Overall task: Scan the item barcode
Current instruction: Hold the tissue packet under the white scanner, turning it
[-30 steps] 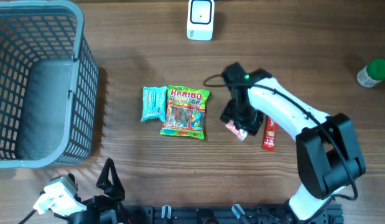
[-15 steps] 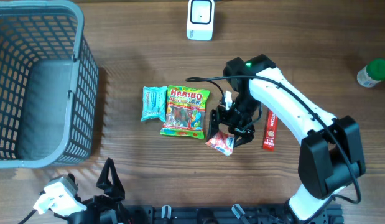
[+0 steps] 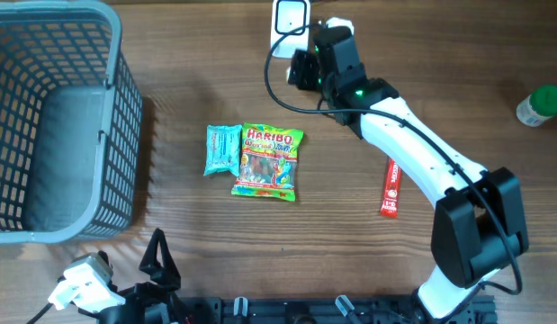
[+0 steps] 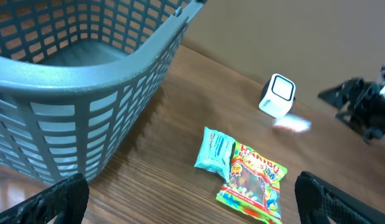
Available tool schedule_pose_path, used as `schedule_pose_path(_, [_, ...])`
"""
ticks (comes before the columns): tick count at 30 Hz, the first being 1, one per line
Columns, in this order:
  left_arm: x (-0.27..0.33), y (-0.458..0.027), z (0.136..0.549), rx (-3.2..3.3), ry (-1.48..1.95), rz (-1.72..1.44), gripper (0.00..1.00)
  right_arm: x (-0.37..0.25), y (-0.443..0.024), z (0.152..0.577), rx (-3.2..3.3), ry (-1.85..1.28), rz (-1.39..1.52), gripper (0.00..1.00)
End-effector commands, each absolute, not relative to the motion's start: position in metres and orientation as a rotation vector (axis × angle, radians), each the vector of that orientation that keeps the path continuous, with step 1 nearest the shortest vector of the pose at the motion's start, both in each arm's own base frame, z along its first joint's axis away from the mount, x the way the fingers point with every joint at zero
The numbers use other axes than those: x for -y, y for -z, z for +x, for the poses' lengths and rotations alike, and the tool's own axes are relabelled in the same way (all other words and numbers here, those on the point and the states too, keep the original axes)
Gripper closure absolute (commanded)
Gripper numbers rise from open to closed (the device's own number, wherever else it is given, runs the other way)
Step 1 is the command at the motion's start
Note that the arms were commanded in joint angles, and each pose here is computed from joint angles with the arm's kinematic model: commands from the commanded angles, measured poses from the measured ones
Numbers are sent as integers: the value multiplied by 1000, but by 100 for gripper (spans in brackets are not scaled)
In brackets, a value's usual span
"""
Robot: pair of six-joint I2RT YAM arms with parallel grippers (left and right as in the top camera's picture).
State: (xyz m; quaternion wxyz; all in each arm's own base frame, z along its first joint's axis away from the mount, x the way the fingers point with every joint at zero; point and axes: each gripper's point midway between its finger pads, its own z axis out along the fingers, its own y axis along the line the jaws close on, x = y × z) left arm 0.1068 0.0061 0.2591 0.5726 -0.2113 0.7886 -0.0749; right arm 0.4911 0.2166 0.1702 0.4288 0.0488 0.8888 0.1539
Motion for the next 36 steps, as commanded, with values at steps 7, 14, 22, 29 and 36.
schedule_pose_path(7, [-7, -259, 106, -1841, 177, -500, 0, -209, -141, 506, -2225, -244, 62, 2])
schedule_pose_path(14, [-7, -259, 106, -1841, 176, -499, 0, -214, -19, 513, -2366, -247, 247, 0])
schedule_pose_path(22, [-7, -259, 106, -1841, 176, -499, 0, -206, -15, 520, -2311, -240, 401, 0])
schedule_pose_path(29, [-7, -259, 106, -1841, 177, -500, 0, -220, -18, 509, -2257, -79, 335, 0])
schedule_pose_path(36, [-7, -259, 106, -1841, 176, -499, 0, -206, -5, 517, -2176, 11, 412, 1])
